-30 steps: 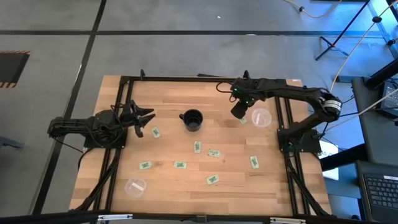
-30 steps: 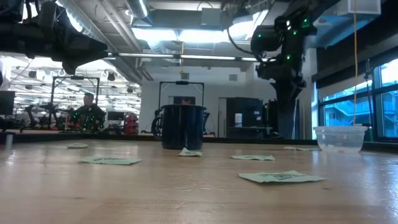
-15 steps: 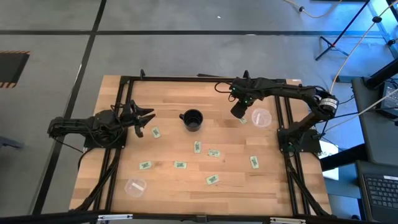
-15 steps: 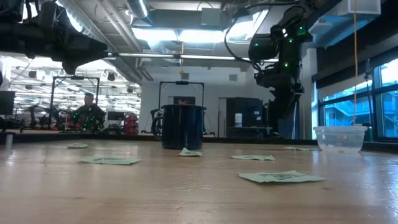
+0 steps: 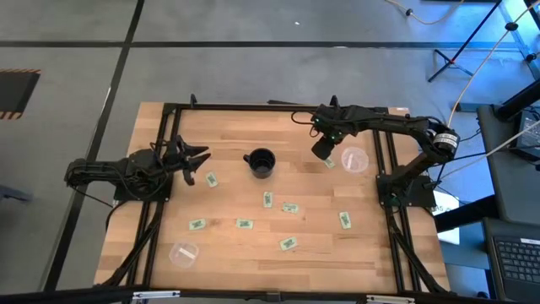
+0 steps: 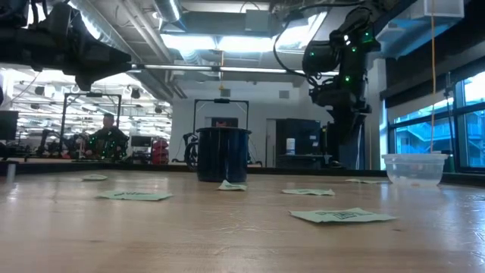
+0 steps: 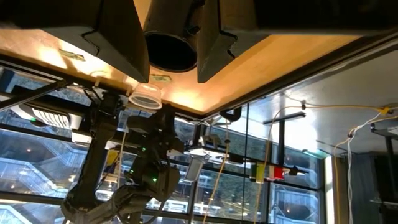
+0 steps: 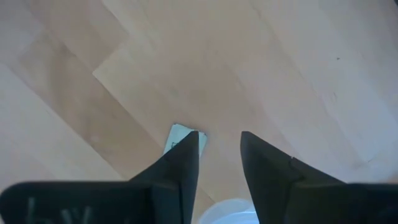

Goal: Pick and place Stevia / Truvia into bins
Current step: Put the stevia packet into the round transparent container

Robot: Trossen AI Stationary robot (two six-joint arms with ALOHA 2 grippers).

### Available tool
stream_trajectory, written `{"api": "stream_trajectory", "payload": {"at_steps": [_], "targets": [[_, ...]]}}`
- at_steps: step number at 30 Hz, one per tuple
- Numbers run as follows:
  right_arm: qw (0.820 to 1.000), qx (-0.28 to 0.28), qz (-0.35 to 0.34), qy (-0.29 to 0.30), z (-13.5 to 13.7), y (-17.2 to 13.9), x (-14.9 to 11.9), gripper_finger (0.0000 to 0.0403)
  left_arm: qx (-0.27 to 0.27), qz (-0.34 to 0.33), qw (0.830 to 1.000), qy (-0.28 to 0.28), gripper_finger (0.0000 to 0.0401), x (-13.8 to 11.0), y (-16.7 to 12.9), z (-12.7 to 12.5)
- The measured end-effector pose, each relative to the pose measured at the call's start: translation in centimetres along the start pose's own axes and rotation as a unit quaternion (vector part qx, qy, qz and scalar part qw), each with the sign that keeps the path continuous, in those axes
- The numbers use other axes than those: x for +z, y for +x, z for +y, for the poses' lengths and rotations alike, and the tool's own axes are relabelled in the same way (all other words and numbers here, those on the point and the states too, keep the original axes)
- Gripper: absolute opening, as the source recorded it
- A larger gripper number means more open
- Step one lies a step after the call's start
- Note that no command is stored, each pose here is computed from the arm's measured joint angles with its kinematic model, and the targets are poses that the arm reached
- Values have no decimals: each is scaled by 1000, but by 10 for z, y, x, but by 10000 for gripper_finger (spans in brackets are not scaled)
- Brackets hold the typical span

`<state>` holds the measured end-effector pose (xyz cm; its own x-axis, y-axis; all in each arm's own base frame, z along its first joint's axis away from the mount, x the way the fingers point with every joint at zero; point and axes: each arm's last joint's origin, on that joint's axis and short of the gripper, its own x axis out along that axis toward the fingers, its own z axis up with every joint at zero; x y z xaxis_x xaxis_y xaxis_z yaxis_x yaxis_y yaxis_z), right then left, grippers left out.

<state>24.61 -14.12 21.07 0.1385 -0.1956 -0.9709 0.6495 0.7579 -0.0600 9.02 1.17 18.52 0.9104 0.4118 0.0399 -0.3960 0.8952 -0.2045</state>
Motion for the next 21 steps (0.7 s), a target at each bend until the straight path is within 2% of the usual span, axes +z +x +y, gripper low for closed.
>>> {"api": "stream_trajectory", "payload": {"at_steps": [10,21], "targets": [[1000,1,-6,0,0,0,1,129,56,-11,998,0,130,1,0,3],[1000,1,-4,-1,1,0,1,240,55,-10,998,0,130,1,0,3]]}}
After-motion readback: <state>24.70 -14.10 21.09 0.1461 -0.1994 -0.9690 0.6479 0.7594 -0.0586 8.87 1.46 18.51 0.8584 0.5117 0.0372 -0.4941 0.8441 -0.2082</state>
